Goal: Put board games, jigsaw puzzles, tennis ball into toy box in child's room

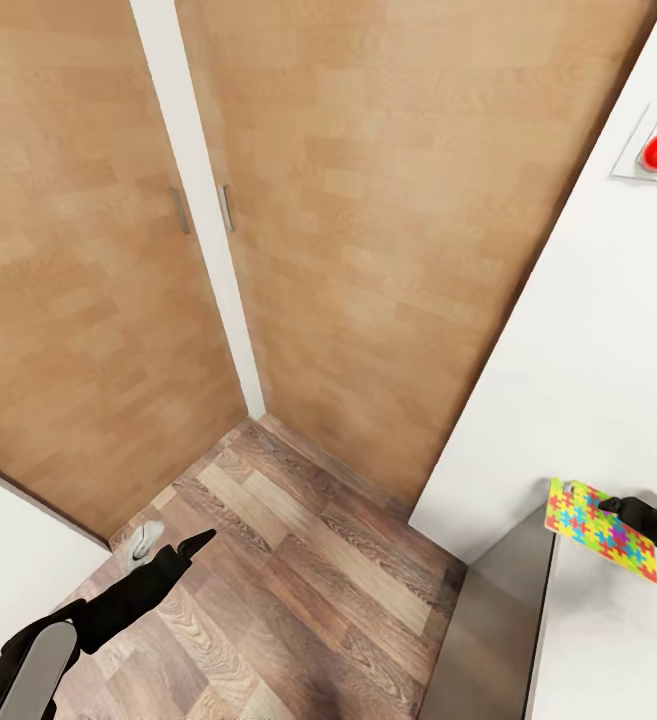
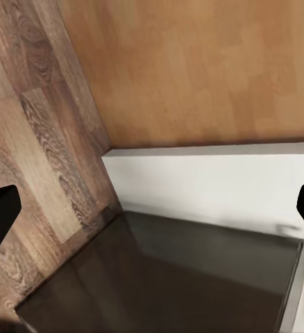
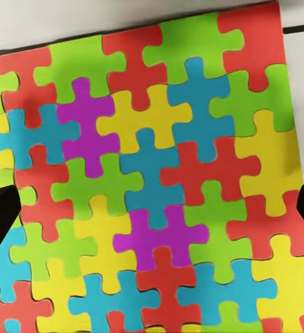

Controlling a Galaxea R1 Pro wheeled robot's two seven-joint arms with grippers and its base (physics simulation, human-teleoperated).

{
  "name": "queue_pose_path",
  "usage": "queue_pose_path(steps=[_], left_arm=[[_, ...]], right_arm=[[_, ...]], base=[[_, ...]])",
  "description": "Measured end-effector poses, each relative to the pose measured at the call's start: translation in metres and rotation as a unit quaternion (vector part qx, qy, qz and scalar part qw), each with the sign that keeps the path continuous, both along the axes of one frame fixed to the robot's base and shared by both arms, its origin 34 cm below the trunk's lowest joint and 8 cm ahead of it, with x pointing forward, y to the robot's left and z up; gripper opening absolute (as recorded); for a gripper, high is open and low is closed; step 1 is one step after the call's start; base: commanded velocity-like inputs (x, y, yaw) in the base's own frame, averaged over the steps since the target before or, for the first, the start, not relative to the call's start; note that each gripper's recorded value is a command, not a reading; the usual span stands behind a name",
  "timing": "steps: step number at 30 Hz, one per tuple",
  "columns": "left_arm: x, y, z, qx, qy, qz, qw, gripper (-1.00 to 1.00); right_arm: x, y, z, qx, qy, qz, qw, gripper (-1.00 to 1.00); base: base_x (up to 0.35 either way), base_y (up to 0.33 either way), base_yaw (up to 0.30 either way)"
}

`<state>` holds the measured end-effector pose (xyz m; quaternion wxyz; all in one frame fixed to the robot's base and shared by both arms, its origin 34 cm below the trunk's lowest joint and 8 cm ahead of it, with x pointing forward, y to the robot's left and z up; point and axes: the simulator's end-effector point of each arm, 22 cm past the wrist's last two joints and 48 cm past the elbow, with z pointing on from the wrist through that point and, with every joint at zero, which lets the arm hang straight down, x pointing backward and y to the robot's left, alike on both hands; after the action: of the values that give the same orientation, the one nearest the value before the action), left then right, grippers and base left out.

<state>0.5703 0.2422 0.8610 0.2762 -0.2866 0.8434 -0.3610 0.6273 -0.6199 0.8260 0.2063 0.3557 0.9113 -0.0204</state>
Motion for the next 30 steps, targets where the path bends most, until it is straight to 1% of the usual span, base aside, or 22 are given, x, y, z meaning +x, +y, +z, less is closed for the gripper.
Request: queue_pose_path(steps=[3,5,13,30], left_arm=[[0.0003,0.0001,-0.0002,0.0,0.0,0.0,1.0,1.0],[0.0004,0.0001,-0.0003,0.0,0.0,0.0,1.0,1.0],[0.0004,-0.0001,-0.0006,0.0,0.0,0.0,1.0,1.0],[0.0003,0.0,-0.0006,0.0,0.0,0.0,1.0,1.0]], right_arm=[[-0.0054,-0.0063,0.0005,0.004,0.001,-0.005,1.0,1.0],[-0.0077,-0.0081,-0.0002,0.001,0.006,-0.002,1.0,1.0],[-0.0032,-0.0044,0.0014,0.009,-0.004,0.003,0.9999,1.0],[-0.002,-0.0033,0.0018,0.012,-0.007,0.003,0.9999,1.0]], base=[[0.0,0.0,0.098],[0.0,0.0,0.07],[0.0,0.0,0.029],[0.0,0.0,0.004]])
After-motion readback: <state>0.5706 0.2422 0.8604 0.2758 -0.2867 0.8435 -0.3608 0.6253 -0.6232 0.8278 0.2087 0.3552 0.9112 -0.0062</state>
